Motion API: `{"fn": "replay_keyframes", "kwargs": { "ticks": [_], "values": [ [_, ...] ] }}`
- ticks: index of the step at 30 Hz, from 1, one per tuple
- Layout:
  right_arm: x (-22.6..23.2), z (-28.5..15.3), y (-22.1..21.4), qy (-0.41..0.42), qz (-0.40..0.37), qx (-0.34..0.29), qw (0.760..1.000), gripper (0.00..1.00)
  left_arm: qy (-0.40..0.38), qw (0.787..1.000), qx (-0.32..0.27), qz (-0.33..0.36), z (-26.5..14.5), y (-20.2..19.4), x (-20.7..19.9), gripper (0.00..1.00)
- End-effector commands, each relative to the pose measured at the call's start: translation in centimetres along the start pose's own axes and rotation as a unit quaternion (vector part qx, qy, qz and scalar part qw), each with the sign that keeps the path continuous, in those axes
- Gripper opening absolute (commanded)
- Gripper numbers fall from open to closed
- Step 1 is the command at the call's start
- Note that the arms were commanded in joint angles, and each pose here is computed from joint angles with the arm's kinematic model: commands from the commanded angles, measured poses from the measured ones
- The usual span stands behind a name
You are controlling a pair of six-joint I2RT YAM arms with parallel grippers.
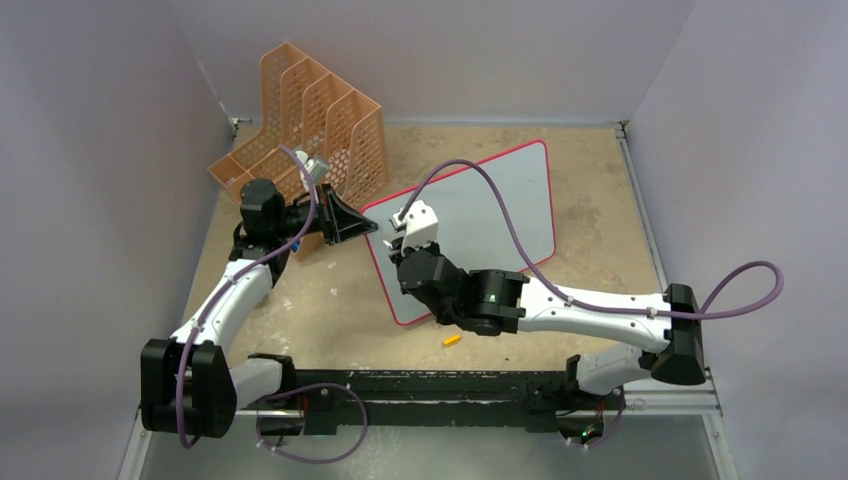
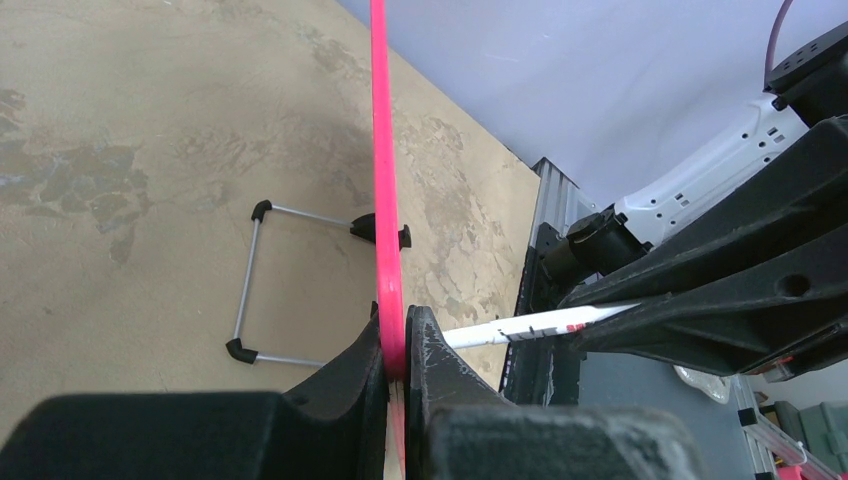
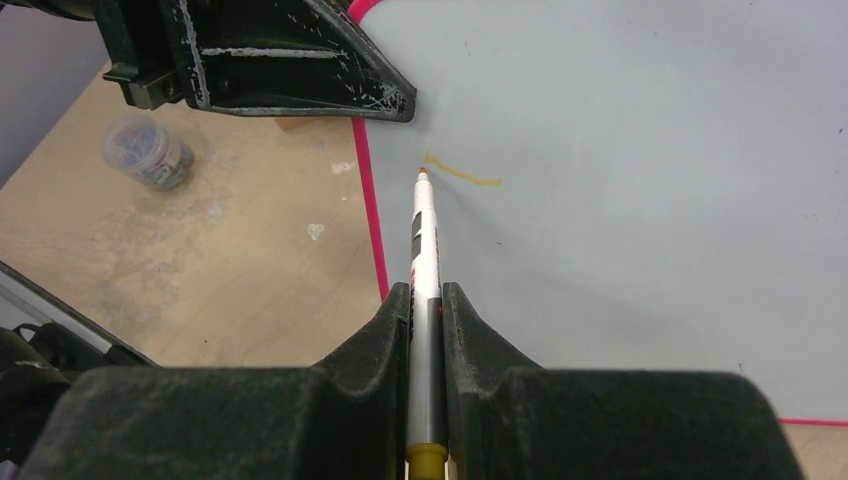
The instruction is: Write a sentence on the whiteboard
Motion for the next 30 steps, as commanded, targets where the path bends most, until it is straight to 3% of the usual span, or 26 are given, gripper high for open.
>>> {"fn": "replay_keyframes", "kwargs": {
  "ticks": [1,30],
  "values": [
    [0.6,-0.2,1.9,-0.001,0.019,-0.016,1.0,0.0,-0.024,0.998,-0.002,0.057,-0.1,0.9,-0.8,0.0],
    [0.5,0.3,1.4,-0.023,0.016,-0.008,1.0,0.0,-0.027,0.998,0.0,0.057,-0.1,0.9,-0.8,0.0]
  ]
}}
Point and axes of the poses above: each gripper's point midway between its finger pads, its own z axis out along the fingers, its own x axis along the line the jaws close on, y = z × x, the point moved 5 cm from there along -z, back along the fingers, and after that the axes turned 2 degrees about -z, right-handed, at the moved point
